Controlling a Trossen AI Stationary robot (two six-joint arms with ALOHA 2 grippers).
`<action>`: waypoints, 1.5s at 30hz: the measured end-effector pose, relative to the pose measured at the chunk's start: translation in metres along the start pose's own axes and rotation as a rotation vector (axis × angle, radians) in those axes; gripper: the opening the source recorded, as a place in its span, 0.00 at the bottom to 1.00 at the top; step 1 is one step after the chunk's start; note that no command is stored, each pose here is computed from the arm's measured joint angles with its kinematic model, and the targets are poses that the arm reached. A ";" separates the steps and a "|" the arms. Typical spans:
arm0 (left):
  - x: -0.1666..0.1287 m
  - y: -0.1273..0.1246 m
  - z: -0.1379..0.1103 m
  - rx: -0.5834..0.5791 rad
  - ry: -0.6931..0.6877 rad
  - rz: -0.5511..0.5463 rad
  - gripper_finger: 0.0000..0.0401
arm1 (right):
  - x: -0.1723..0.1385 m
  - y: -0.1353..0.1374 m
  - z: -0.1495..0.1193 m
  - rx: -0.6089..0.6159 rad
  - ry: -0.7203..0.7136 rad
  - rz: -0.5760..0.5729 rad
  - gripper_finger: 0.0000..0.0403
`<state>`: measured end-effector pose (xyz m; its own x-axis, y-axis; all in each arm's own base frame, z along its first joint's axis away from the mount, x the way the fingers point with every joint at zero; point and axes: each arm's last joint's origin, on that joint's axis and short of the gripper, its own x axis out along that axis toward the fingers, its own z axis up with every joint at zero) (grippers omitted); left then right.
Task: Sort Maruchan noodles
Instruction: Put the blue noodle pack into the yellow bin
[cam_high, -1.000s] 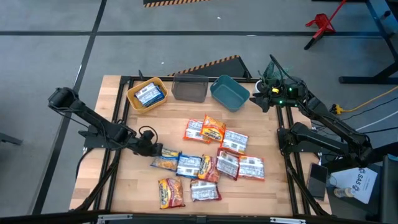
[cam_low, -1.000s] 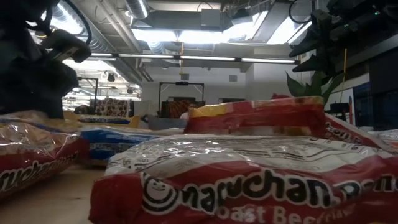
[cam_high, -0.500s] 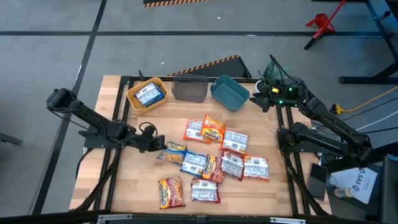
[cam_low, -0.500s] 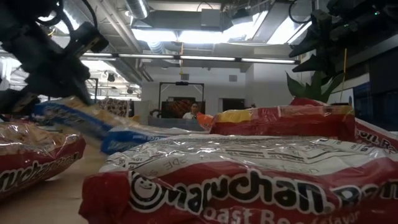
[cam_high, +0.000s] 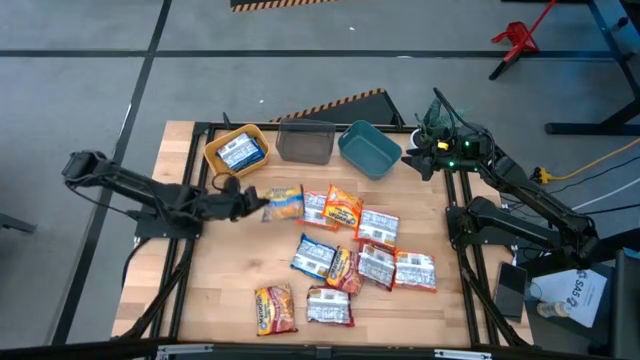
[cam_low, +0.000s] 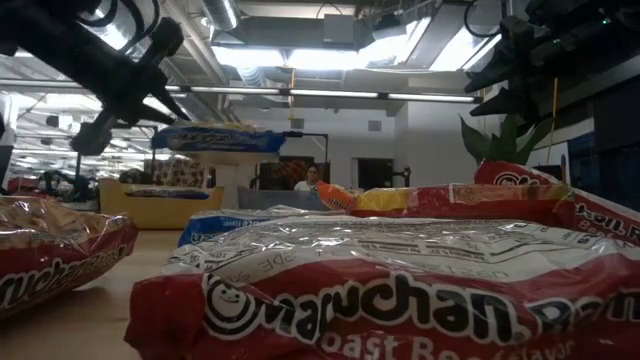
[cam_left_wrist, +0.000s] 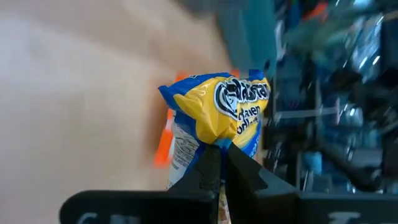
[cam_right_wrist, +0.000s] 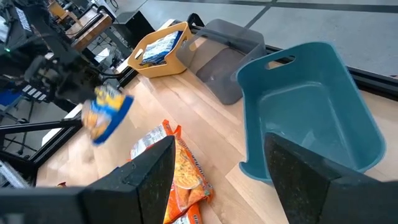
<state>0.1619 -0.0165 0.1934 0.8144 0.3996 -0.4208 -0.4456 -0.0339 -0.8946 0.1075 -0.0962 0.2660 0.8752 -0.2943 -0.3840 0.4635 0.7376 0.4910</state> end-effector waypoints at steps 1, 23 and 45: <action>-0.001 -0.002 0.004 0.002 -0.035 -0.013 0.00 | 0.000 0.000 0.000 0.000 0.000 -0.001 0.58; -0.010 -0.003 0.091 0.027 -0.563 0.049 0.00 | 0.000 -0.001 0.000 0.000 -0.015 -0.040 0.58; -0.020 0.022 0.123 -0.022 -0.599 0.276 0.00 | 0.000 -0.002 0.001 -0.025 -0.024 -0.067 0.58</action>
<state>0.0900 0.0876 0.2010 0.3204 0.8141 -0.4844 -0.5959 -0.2243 -0.7711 0.1066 -0.0980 0.2656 0.8453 -0.3583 -0.3964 0.5181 0.7306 0.4447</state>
